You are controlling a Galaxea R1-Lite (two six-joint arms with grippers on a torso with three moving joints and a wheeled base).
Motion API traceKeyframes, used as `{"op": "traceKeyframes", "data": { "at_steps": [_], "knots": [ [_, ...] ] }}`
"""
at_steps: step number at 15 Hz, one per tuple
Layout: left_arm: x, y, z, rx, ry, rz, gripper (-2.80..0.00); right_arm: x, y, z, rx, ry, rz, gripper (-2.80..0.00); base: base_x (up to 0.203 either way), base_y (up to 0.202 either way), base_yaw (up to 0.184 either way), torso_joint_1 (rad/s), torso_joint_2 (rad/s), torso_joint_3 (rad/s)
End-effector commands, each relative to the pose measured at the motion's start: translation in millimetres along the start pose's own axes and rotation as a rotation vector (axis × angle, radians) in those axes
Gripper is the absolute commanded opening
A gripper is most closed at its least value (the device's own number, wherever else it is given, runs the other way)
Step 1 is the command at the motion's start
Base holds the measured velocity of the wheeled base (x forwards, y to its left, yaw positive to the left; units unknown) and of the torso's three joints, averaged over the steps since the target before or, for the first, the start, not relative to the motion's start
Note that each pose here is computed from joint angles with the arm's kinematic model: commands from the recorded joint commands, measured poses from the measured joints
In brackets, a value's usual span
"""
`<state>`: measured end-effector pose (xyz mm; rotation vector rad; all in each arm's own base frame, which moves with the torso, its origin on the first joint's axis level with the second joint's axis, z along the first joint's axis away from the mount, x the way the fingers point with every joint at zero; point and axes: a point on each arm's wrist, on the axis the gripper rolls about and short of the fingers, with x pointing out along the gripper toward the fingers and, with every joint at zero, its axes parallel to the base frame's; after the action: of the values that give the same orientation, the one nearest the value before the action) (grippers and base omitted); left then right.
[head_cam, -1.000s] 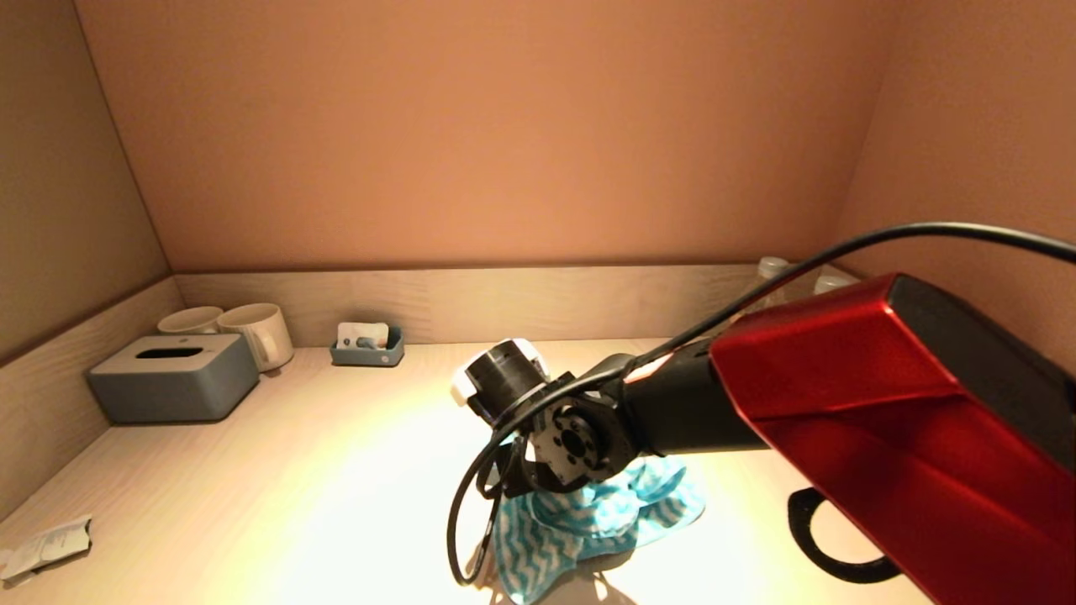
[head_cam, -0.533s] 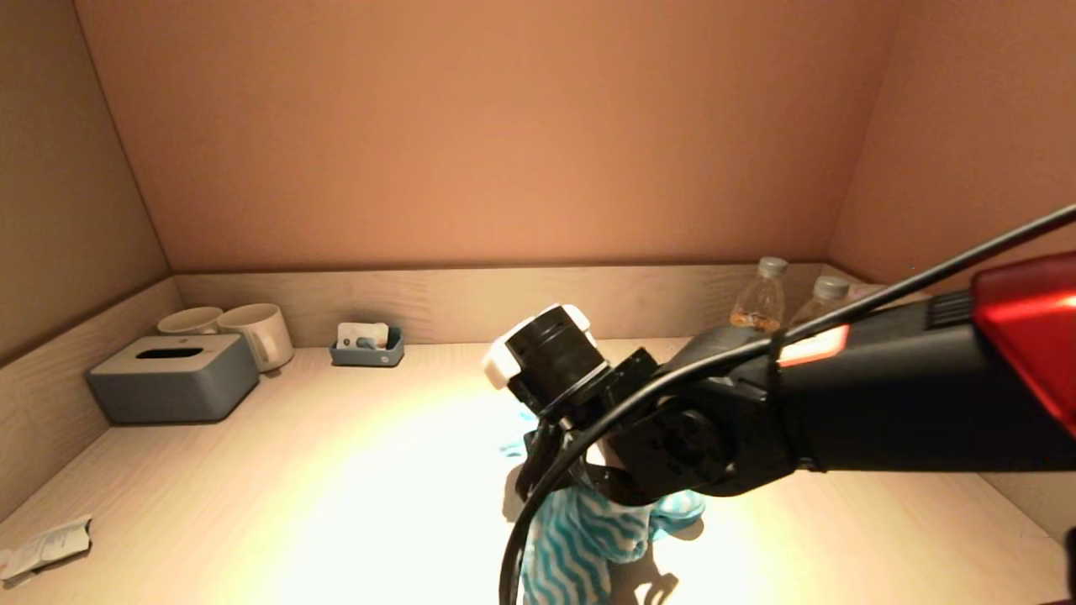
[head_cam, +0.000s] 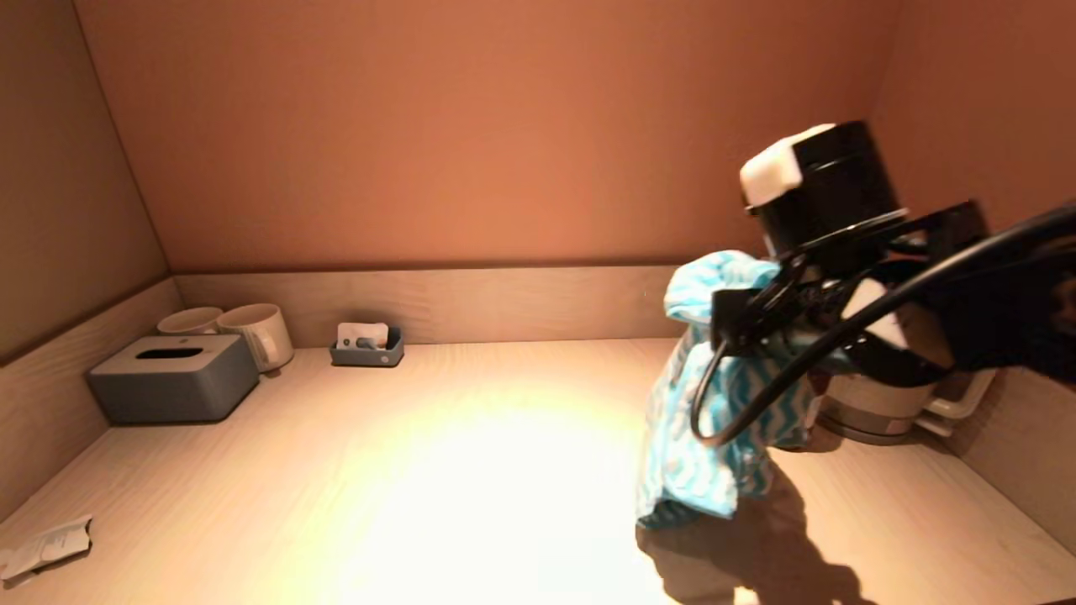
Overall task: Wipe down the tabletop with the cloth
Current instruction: Sweep the stains on the table, then place the tablecloth
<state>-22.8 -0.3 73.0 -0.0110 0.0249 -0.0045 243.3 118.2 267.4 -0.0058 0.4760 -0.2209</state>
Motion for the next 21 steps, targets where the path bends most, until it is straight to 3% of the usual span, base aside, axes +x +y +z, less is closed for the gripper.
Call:
{"op": "traceKeyframes", "data": {
  "at_steps": [1,7,17,21],
  "knots": [
    [0.0,0.0,0.0,0.000,0.000,0.000,-2.80,-20.4,-38.2,14.0,0.064,-0.073,-0.066,-2.80,0.000,0.000,0.000,0.000,0.00,0.000],
    [0.0,0.0,0.0,0.000,0.000,0.000,-2.80,-30.3,-103.6,19.3,0.181,-0.118,-0.261,-2.80,0.000,0.000,0.000,0.000,0.00,0.000],
    [0.0,0.0,0.0,0.000,0.000,0.000,-2.80,32.5,-140.0,-8.0,0.228,-0.090,-0.460,-2.80,0.000,0.000,0.000,0.000,0.00,0.000],
    [0.0,0.0,0.0,0.000,0.000,0.002,-2.80,58.1,-156.1,-20.6,0.262,-0.055,-0.430,-2.80,0.000,0.000,0.000,0.000,0.00,0.000]
  ]
}}
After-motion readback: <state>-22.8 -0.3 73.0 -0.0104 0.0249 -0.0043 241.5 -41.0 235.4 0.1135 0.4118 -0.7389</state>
